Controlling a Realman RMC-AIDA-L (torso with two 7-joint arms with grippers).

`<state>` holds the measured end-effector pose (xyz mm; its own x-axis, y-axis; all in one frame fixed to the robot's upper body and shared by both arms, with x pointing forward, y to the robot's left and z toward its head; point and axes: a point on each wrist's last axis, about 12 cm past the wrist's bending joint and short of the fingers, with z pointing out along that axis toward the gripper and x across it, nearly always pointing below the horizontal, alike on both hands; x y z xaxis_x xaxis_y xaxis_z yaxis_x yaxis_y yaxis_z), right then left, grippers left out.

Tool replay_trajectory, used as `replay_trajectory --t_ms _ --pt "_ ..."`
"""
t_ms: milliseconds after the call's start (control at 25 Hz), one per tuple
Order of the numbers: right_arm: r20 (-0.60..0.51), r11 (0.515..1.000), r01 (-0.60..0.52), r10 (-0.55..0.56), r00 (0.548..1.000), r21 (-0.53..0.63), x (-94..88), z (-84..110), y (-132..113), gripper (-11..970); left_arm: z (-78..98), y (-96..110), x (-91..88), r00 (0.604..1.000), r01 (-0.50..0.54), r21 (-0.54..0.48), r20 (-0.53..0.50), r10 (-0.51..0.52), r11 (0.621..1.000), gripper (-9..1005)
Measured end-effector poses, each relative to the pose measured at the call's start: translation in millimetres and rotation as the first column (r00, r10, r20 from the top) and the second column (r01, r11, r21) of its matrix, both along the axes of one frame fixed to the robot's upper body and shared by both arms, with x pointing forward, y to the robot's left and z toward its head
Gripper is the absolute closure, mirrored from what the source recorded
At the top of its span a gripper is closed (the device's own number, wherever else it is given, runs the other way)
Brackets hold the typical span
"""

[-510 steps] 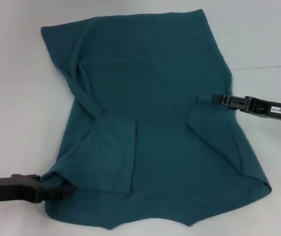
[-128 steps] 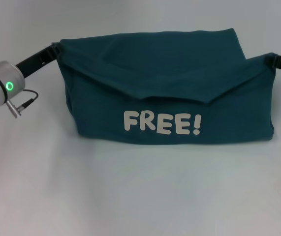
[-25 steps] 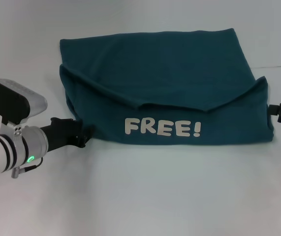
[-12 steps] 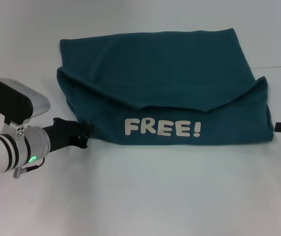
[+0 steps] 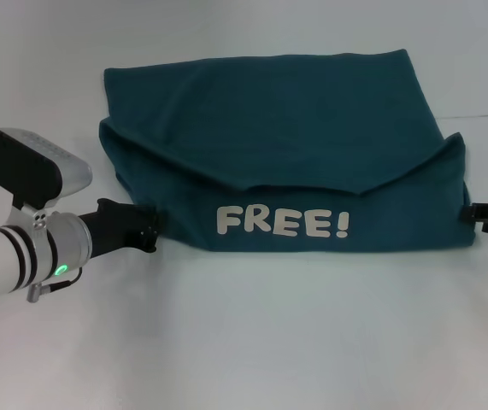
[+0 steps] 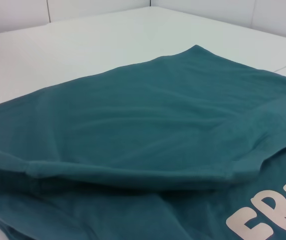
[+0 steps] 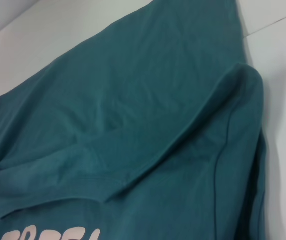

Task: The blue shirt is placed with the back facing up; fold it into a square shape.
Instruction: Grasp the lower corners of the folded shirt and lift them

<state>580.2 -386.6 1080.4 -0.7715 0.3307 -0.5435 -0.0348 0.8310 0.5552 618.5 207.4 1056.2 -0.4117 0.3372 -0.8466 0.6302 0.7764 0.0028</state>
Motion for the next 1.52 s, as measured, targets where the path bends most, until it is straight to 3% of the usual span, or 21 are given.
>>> replay_trajectory --t_ms 520,880,1320,1520 --pt "-0.006 1.000 -0.022 0.022 1.000 0.000 7.3 -6.4 19.1 337 1.4 1.5 1.4 1.000 -0.006 0.005 0.007 0.006 1.000 971" --pt "-0.011 1.000 -0.012 0.013 1.000 0.008 3.7 -8.5 16.9 352 1.4 1.6 1.5 1.000 -0.007 0.004 0.007 0.007 1.000 972" --pt "-0.011 1.000 -0.023 0.023 1.000 0.011 5.1 -8.1 20.3 477 1.2 1.3 1.3 1.000 -0.008 0.002 0.005 0.008 1.000 972" --pt "-0.018 0.999 -0.031 0.031 0.999 0.008 4.2 -8.9 20.9 580 1.0 0.8 0.9 1.000 -0.006 0.000 0.004 0.006 1.000 972"
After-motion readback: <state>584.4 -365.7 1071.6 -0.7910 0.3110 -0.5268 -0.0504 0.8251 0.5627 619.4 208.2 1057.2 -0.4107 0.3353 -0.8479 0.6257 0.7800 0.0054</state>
